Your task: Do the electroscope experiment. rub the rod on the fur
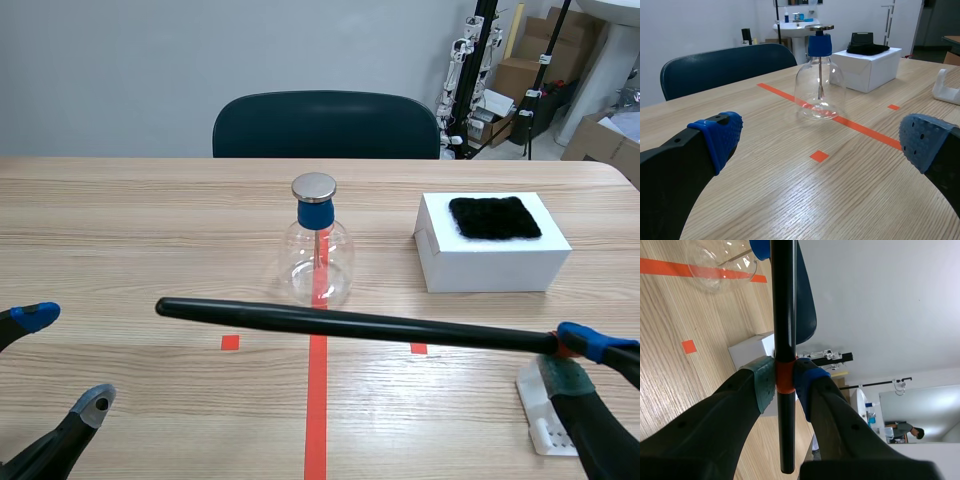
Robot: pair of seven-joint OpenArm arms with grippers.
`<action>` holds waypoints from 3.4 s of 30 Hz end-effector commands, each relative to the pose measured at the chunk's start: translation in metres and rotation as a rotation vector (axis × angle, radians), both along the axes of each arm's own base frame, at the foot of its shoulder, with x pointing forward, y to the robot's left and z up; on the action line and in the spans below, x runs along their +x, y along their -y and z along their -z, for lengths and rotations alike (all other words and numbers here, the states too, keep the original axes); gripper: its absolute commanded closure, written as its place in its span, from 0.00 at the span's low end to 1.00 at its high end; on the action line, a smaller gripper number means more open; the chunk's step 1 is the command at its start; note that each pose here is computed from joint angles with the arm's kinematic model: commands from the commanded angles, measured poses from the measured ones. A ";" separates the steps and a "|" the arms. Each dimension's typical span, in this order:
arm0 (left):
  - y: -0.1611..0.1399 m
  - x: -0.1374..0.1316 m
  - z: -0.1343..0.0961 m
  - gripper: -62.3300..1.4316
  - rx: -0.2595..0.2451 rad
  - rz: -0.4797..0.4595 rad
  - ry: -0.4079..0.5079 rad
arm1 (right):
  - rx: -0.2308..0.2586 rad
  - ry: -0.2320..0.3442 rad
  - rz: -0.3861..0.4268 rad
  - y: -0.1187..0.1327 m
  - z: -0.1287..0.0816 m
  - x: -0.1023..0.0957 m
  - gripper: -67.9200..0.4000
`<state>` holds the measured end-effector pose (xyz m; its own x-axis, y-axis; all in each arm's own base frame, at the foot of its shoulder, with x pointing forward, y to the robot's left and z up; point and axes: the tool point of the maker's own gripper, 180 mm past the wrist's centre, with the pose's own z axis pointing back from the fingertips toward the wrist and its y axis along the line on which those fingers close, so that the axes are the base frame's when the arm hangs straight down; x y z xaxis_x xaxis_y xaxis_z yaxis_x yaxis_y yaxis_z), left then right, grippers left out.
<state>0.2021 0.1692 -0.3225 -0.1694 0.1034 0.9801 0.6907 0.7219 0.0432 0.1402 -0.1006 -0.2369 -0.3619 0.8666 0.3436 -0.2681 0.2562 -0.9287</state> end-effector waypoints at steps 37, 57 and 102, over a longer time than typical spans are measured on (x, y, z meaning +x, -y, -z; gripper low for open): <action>-0.004 0.001 -0.010 0.00 -0.018 -0.003 0.036 | -0.111 0.246 0.107 0.043 -0.044 0.046 0.94; -0.004 0.001 -0.010 0.00 -0.018 -0.003 0.036 | -0.285 0.448 0.365 0.143 -0.108 0.159 0.99; -0.004 0.001 -0.010 0.00 -0.018 -0.003 0.036 | -1.201 0.390 0.244 0.195 -0.066 0.251 0.99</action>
